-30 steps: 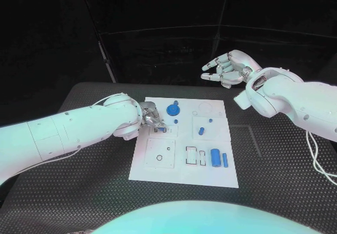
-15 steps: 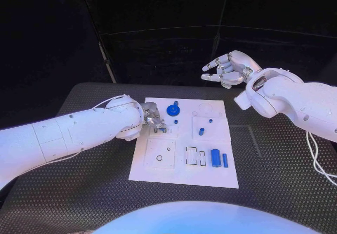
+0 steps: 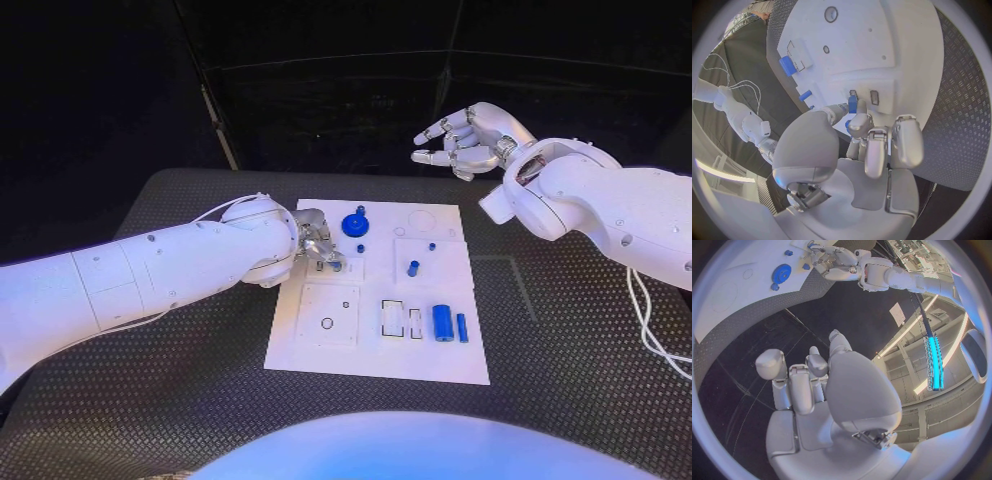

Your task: Assemble the parts on the task board

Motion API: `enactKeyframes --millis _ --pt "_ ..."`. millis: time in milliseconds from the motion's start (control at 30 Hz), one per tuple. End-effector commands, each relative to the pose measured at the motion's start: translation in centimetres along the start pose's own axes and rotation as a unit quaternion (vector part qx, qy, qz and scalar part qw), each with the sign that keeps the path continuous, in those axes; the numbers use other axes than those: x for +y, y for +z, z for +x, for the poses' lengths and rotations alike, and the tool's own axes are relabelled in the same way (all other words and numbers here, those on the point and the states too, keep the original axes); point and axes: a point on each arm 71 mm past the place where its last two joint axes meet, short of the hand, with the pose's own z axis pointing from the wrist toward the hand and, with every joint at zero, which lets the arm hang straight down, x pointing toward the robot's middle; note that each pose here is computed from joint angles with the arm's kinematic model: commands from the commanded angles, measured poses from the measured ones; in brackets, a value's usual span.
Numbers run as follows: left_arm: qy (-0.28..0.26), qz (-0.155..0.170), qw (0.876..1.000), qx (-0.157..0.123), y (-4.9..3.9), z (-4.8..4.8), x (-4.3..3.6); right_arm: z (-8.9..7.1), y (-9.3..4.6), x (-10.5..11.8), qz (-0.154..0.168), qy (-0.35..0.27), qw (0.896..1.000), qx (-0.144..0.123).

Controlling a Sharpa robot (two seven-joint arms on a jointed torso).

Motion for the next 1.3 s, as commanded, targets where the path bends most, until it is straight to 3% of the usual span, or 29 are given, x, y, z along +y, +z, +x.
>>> enactKeyframes --millis 33,1300 --pt "0.009 0.002 1.000 0.003 0.07 -0.01 -0.15 0.03 0.07 0.20 -0.006 0.001 1.000 0.002" --pt "0.049 -0.003 0.998 0.031 0.18 0.37 -0.16 0.20 0.18 0.25 -0.008 0.002 1.000 0.007"
